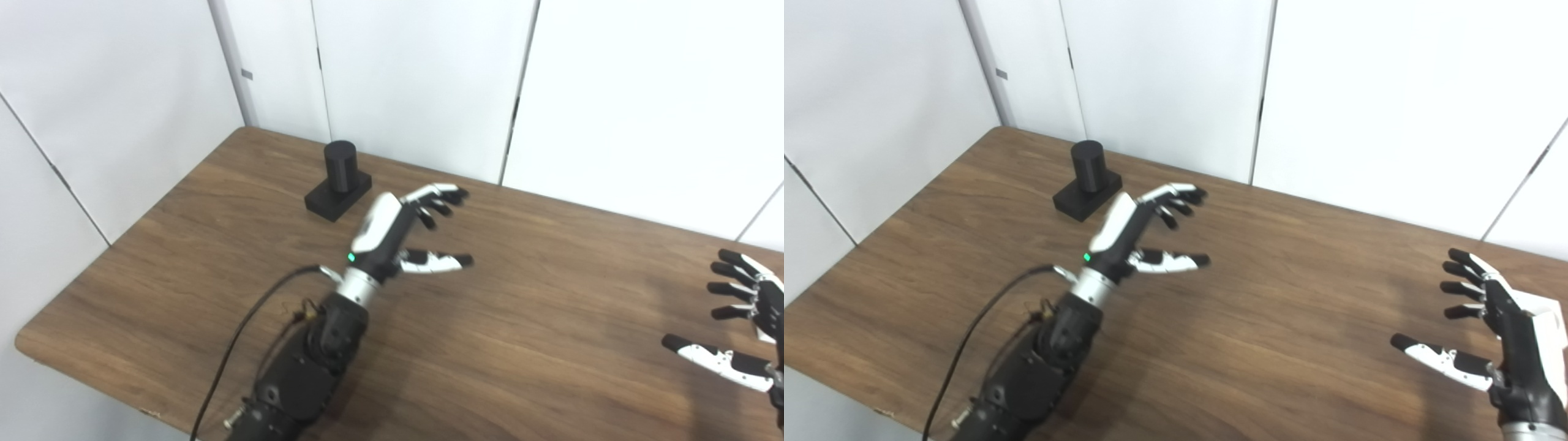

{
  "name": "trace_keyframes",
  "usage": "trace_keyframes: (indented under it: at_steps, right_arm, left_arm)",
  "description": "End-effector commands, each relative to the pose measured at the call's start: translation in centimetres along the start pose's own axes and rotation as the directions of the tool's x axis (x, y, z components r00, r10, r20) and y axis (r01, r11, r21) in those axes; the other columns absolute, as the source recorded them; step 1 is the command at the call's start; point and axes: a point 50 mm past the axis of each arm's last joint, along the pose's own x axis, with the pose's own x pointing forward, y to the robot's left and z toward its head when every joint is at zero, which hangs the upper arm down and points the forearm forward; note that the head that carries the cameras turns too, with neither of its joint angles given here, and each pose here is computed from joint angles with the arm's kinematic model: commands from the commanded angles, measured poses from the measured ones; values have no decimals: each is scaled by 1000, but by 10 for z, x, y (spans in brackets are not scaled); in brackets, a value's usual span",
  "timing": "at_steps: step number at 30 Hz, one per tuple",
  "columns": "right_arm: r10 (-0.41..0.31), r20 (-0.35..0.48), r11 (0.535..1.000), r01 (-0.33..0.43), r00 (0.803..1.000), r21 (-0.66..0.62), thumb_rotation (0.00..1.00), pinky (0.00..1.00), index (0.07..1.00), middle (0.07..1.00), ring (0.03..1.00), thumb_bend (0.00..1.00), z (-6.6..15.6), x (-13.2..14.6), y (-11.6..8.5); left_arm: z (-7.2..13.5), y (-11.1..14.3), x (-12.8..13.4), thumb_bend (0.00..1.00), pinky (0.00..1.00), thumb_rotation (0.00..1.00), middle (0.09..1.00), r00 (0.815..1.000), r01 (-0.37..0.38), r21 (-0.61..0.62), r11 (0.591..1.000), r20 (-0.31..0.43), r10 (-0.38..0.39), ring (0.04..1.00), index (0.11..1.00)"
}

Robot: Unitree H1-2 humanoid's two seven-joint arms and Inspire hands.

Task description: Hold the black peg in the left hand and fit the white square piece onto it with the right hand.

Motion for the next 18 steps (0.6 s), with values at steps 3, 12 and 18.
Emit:
trace_keyframes:
  at_steps: [3, 12, 18]
  right_arm:
    - [-22, 75, 1000, 22, 997, -2, 0, 548, 814, 786, 709, 720, 18, 10, -8]
    - [-21, 78, 1000, 21, 997, -5, 0, 559, 815, 789, 713, 715, 21, 10, -8]
    - [-20, 68, 1000, 20, 997, -5, 0, 554, 819, 791, 708, 714, 25, 9, -9]
  left_arm:
    - [15, 31, 30, 811, 564, 172, 764, 994, -93, 54, 994, 64, 90, 712, 770]
    - [19, 76, 46, 838, 716, 231, 868, 985, -162, 217, 963, -24, 171, 844, 865]
    - [11, 100, 59, 862, 834, 310, 930, 971, -194, 343, 919, -64, 229, 951, 921]
